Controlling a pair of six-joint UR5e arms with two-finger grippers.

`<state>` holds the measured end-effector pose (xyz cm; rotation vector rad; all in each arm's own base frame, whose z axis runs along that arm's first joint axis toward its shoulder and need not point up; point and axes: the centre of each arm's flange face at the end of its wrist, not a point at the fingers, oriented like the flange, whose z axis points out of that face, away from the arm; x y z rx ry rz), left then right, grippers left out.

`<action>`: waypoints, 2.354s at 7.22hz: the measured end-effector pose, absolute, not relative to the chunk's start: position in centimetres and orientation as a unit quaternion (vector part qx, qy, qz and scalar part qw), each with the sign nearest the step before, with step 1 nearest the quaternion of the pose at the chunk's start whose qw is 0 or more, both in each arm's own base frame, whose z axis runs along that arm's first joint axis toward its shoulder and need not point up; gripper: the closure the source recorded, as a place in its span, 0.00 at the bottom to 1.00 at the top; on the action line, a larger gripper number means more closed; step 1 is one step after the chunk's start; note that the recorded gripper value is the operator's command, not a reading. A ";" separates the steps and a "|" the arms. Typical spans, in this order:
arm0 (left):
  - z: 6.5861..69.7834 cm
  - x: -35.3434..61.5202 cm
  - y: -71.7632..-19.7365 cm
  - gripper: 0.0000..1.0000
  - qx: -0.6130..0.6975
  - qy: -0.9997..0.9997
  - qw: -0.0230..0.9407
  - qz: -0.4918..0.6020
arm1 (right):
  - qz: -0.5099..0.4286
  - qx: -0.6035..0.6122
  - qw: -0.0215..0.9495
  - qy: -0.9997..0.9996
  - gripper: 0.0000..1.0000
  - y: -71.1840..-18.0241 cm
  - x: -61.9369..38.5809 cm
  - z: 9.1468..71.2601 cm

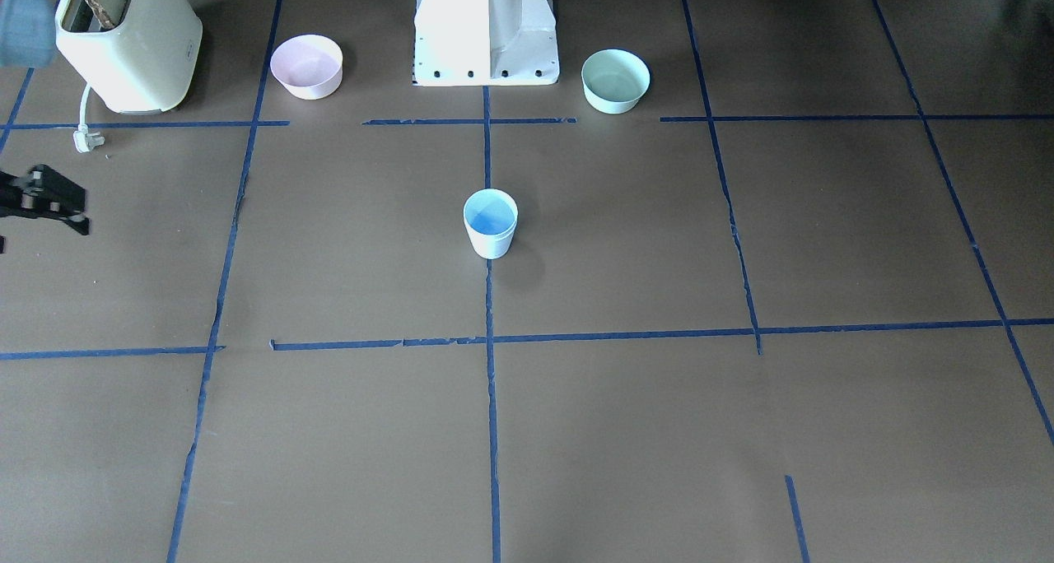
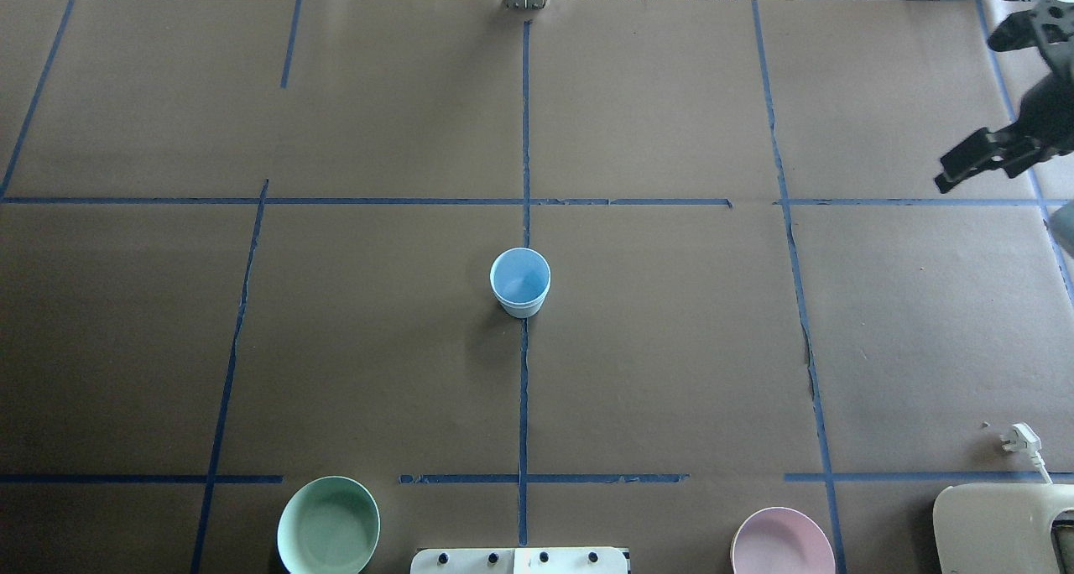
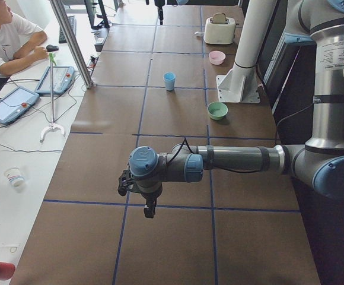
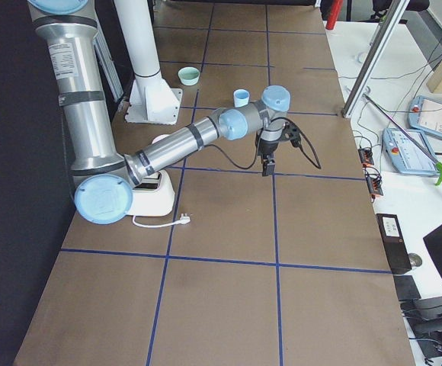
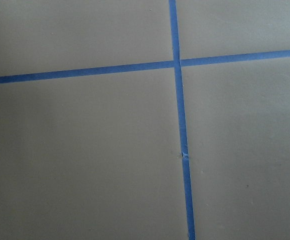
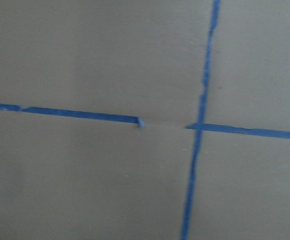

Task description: Stack blue cups with both arms

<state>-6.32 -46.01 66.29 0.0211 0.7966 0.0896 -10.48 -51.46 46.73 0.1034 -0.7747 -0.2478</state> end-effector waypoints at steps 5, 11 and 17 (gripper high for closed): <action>68.5 -6.4 -43.5 0.00 -0.013 0.389 0.921 0.034 | -0.136 0.014 0.920 -0.368 0.01 -39.9 6.4 66.4; 68.9 -6.3 -42.8 0.00 -0.015 0.390 0.920 0.034 | -0.077 0.024 0.920 -0.384 0.00 -39.1 6.7 66.7; 68.8 -6.3 -42.8 0.00 -0.015 0.390 0.920 0.034 | -0.077 0.024 0.919 -0.385 0.00 -39.2 6.7 66.7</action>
